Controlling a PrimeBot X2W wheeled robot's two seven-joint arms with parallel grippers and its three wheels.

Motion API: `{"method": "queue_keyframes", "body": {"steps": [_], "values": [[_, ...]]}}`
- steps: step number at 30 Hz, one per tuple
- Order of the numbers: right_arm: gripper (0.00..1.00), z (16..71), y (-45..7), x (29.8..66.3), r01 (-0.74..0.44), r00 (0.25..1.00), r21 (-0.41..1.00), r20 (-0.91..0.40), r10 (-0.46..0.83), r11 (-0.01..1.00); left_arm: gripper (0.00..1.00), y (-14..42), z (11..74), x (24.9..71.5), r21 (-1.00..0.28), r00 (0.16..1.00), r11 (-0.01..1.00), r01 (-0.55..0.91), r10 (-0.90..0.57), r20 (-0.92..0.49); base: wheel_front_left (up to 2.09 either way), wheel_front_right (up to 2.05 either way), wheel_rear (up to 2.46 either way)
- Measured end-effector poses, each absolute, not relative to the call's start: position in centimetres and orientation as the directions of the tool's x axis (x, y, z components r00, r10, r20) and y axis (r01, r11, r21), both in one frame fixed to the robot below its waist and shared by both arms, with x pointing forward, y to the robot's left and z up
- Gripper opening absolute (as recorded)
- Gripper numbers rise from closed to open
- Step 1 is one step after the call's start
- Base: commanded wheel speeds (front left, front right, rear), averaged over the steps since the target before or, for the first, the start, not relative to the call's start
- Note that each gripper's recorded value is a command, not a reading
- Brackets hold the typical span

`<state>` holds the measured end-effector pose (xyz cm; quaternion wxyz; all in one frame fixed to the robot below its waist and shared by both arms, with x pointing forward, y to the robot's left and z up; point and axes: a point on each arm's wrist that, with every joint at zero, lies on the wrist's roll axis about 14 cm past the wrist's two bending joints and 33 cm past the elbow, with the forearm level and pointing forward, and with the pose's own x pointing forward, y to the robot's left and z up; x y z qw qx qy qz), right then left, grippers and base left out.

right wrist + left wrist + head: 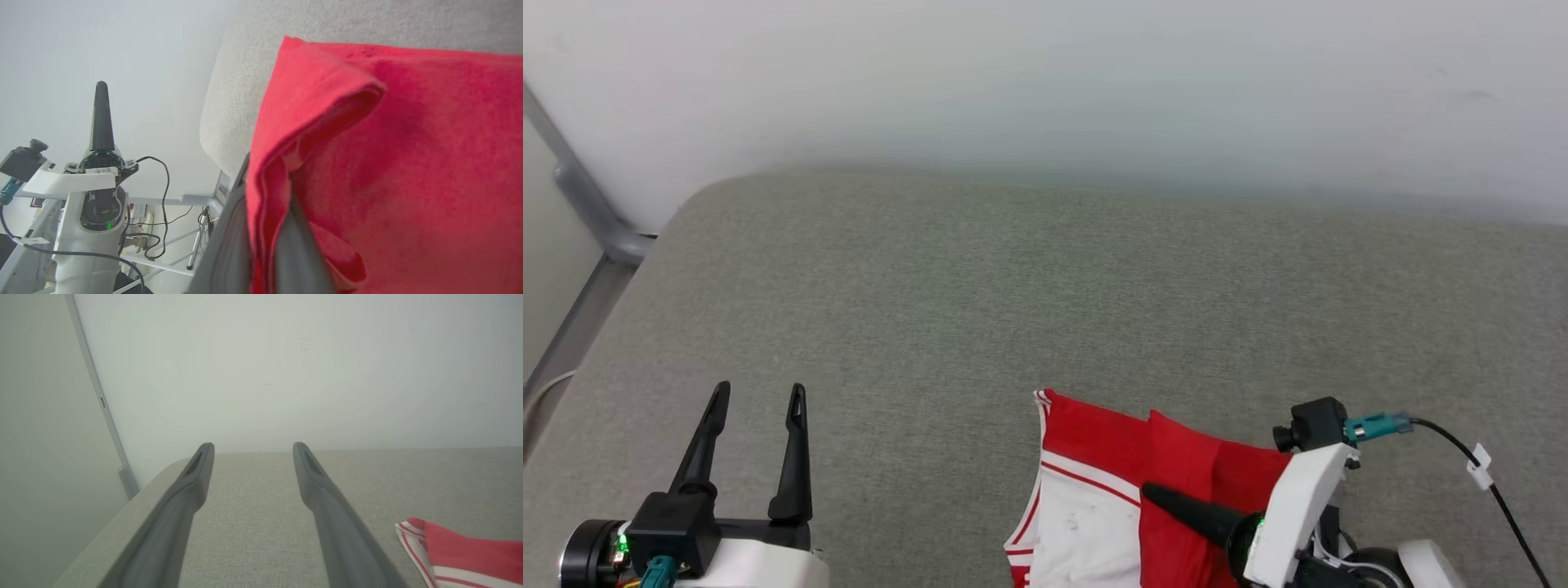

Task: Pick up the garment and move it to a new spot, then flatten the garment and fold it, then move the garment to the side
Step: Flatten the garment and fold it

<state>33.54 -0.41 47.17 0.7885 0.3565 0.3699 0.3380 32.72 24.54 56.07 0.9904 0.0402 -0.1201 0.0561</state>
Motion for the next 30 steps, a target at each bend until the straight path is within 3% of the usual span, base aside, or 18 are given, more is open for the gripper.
{"method": "queue_keyframes", "body": {"steps": [9,19,21,30], "values": [[0.00,44.9,0.2,35.0,-0.254,0.482,0.765,-0.431,0.763,0.593,1.00,25.9,55.9,31.8,0.061,0.960,0.983,-0.172,0.153,0.236,0.00,0.00,0.00],[0.00,43.5,2.7,35.2,-0.255,0.425,0.776,-0.446,0.788,0.577,1.00,26.4,55.3,31.5,0.049,0.959,0.979,-0.199,0.184,0.216,0.00,0.00,0.00],[1.00,43.5,3.2,35.1,-0.269,0.418,0.773,-0.444,0.793,0.574,1.00,26.6,55.2,31.4,0.047,0.958,0.977,-0.206,0.191,0.214,0.00,0.00,0.00],[1.00,45.6,5.0,35.2,-0.325,0.413,0.789,-0.378,0.828,0.522,1.00,26.8,55.4,31.3,0.044,0.955,0.976,-0.212,0.198,0.220,0.00,0.00,0.00]]}}
